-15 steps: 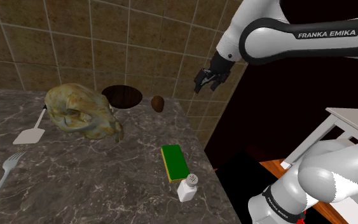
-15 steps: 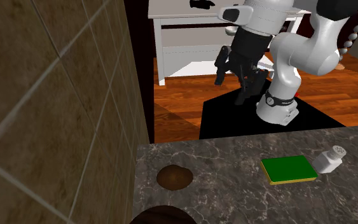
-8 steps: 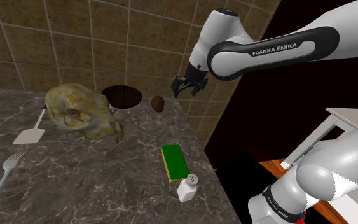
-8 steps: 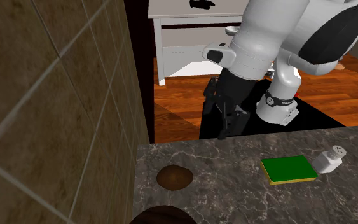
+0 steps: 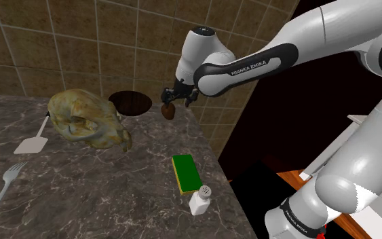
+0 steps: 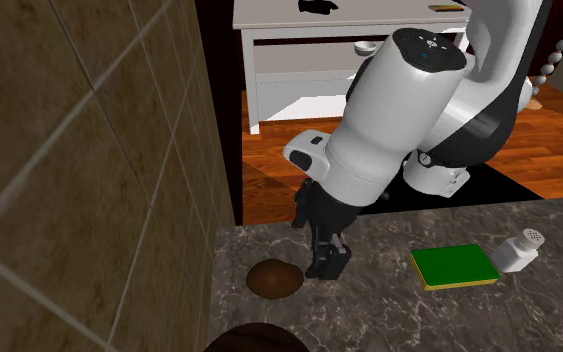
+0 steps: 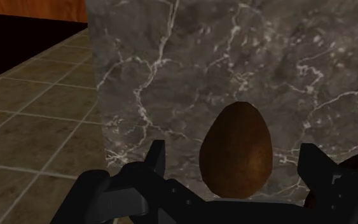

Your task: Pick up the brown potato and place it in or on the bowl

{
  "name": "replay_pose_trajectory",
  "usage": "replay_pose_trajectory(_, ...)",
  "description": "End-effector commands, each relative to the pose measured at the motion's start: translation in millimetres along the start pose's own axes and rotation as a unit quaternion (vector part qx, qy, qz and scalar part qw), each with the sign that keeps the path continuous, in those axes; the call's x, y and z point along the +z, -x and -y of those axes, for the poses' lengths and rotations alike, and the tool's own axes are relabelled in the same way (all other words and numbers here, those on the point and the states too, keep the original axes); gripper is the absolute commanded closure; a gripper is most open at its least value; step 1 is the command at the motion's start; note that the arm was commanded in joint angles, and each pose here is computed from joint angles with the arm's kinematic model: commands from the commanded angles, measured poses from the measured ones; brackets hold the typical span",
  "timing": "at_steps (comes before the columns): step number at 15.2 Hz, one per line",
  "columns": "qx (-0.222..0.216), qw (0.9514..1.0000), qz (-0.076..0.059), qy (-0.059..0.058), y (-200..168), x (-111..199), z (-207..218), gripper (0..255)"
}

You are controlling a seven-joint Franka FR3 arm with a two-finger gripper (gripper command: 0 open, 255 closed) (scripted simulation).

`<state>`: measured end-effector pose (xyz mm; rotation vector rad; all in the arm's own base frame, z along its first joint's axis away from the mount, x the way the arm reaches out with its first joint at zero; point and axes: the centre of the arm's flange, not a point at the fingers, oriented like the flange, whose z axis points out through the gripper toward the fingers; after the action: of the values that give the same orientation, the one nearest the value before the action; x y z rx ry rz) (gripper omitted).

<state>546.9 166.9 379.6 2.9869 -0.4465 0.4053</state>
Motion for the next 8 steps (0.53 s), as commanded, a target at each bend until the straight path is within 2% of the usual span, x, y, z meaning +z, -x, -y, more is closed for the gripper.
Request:
replay_pose_trajectory(1, 0.014, 0.9999, -0.004, 0.007, -11.2, 21.5, 14.4, 0)
replay_pose_trajectory(8, 0.019, 0.9998, -0.005, 0.010, -16.1, 61.2, 19.3, 0)
